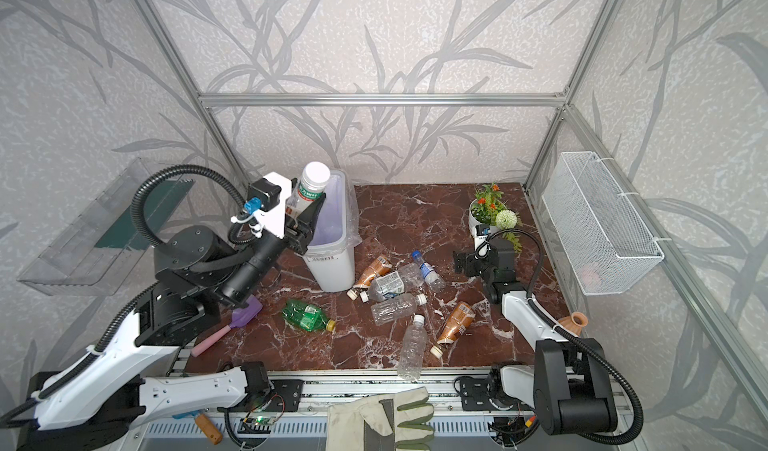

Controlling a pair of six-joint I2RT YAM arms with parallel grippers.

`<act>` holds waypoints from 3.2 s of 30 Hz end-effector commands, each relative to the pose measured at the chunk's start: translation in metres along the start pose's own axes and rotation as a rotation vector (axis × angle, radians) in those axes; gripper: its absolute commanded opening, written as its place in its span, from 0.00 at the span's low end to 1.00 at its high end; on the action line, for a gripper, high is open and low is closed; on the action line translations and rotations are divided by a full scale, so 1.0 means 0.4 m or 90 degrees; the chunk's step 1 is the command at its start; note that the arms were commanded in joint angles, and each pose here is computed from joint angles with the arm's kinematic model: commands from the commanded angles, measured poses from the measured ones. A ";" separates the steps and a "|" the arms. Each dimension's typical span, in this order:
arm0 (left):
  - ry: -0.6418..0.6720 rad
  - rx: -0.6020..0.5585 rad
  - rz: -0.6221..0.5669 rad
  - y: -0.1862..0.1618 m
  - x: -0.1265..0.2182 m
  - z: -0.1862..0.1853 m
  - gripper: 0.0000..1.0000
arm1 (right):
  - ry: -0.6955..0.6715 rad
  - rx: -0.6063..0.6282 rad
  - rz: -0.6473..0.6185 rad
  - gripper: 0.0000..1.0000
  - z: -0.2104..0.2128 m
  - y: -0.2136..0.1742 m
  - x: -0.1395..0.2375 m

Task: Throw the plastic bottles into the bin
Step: 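Lift the green-labelled bottle with the left gripper toward the bin, then open the left gripper over the bin to drop the bottle, then reach the left gripper down and grasp a clear ribbed bottle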

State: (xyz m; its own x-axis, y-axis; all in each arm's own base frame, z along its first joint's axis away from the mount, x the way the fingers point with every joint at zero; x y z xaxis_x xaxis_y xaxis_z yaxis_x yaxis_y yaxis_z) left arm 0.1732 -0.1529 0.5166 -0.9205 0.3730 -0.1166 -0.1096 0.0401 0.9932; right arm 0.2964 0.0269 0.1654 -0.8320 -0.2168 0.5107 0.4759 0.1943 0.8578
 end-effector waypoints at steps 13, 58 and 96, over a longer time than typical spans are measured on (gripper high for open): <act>0.160 0.280 0.320 -0.220 -0.265 0.197 0.99 | -0.016 -0.002 -0.043 0.98 0.002 0.056 0.072; -0.217 -0.118 0.621 -0.587 -0.228 -0.287 0.98 | -0.077 -0.035 0.040 0.99 -0.006 0.038 0.092; -0.211 -0.171 0.934 -1.023 -0.346 -0.329 0.80 | -0.039 -0.086 -0.028 0.99 -0.015 0.032 0.128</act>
State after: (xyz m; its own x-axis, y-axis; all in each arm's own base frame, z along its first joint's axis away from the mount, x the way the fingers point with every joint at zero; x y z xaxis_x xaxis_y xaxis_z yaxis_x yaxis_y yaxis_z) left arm 0.2944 -0.3425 0.1295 -0.1898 0.1113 0.9755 0.7069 -0.6740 0.2145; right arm 0.2641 0.0119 0.1972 -0.8505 -0.1548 0.5027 0.5002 0.0576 0.8640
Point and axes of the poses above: each gripper's point midway between its finger pads, its own x axis back along the fingers, its own z axis along the line the jaws close on, y = z × x, the point moved 8 cm from there along x, back along the fingers, and after that the axes turned 11 degrees about x, right-handed, at the moved point
